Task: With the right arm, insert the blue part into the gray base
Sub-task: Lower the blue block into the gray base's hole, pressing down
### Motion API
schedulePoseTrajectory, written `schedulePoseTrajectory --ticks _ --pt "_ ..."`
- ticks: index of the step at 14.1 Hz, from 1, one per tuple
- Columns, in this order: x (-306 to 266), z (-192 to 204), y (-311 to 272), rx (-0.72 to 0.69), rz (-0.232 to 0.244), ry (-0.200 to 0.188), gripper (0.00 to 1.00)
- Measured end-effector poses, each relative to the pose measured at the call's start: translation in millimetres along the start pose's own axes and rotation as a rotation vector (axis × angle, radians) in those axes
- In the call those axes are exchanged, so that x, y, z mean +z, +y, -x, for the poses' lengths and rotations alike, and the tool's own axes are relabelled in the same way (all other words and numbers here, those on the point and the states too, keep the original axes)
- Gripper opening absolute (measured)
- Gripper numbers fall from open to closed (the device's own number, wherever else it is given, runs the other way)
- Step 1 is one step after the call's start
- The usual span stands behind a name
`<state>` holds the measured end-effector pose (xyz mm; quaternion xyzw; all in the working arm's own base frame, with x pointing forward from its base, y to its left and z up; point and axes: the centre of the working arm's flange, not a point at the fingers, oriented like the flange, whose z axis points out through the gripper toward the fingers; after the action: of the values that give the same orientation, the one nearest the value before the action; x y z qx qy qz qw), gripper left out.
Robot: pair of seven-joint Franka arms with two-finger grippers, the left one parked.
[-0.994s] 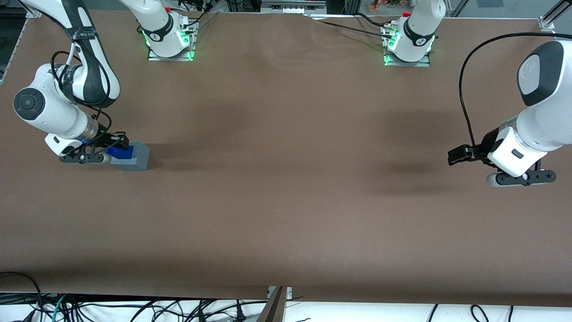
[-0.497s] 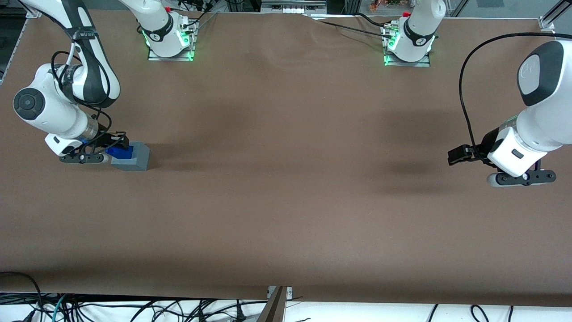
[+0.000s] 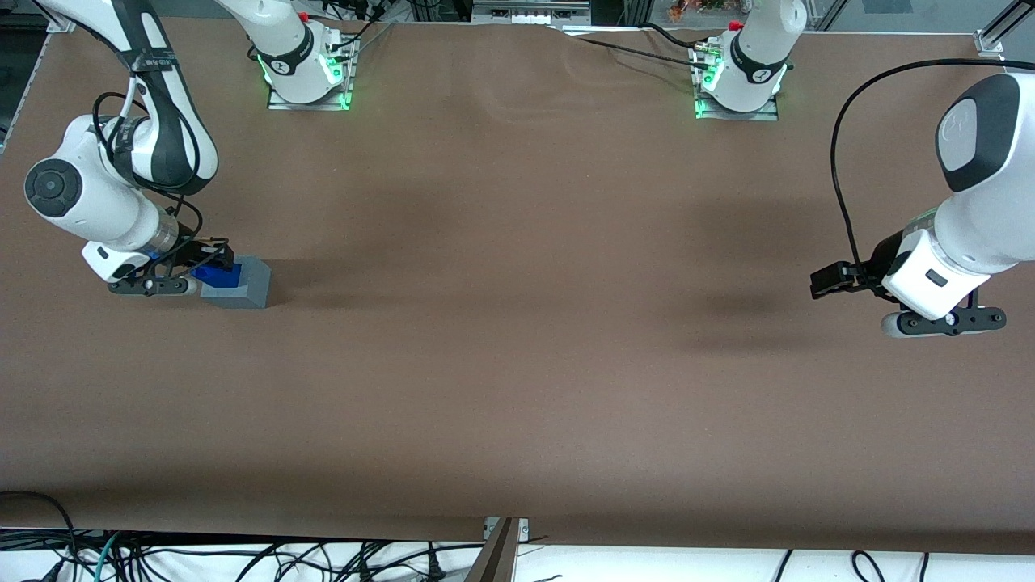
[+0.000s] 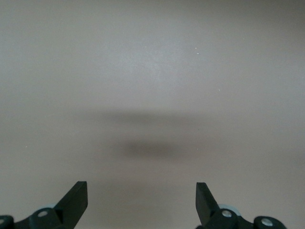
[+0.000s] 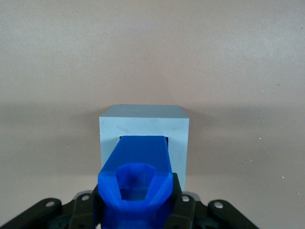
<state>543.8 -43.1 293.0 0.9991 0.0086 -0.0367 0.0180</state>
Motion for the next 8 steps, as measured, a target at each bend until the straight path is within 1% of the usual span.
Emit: schedulePoseTrajectory --ticks 8 --pt "0.3 0.3 -0.3 0.011 -0.012 0.000 0.51"
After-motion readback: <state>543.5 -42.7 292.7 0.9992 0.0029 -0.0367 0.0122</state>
